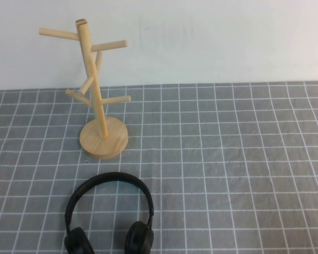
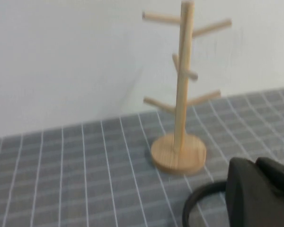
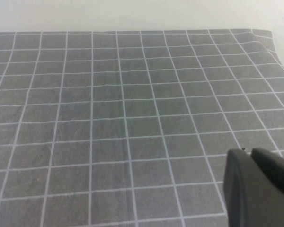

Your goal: Take out the headphones from the headphone stand

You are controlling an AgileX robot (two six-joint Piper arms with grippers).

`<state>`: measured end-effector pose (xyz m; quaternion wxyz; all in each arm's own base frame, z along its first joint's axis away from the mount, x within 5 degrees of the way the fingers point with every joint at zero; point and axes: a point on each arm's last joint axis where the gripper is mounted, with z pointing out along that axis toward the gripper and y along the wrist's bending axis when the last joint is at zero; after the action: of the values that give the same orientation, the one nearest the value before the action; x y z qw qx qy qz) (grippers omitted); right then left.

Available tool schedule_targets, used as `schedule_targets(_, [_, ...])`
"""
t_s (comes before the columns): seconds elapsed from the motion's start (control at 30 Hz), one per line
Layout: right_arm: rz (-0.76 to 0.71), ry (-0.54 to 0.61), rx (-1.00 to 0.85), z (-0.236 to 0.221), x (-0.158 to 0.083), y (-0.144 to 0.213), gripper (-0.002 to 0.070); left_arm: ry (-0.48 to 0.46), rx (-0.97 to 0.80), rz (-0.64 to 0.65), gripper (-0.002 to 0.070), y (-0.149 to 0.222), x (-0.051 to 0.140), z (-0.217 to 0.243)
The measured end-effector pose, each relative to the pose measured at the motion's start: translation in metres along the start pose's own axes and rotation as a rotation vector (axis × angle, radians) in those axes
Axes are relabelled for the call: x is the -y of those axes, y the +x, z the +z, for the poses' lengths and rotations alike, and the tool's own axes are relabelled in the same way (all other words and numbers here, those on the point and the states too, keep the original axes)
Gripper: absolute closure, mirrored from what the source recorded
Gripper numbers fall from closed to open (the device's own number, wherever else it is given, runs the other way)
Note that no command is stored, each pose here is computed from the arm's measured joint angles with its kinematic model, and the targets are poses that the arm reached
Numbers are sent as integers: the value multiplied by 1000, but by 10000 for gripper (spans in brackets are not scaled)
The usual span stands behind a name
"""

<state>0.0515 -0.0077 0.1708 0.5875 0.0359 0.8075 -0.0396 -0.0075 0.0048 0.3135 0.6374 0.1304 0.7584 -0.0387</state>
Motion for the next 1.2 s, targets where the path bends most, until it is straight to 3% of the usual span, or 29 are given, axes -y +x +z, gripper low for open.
schedule_targets(0.27, [0,0,0,0,0,0,685,12,-105,2,676,35,5,29])
schedule_targets(0.6, [0,0,0,0,0,0,685,2,-57,12,677,38,5,36])
schedule_targets(0.9, [0,0,0,0,0,0,685,-2,101,13,677,53,8,59])
schedule_targets(1.2, [0,0,0,0,0,0,685,16,21,5,677,114,16,86])
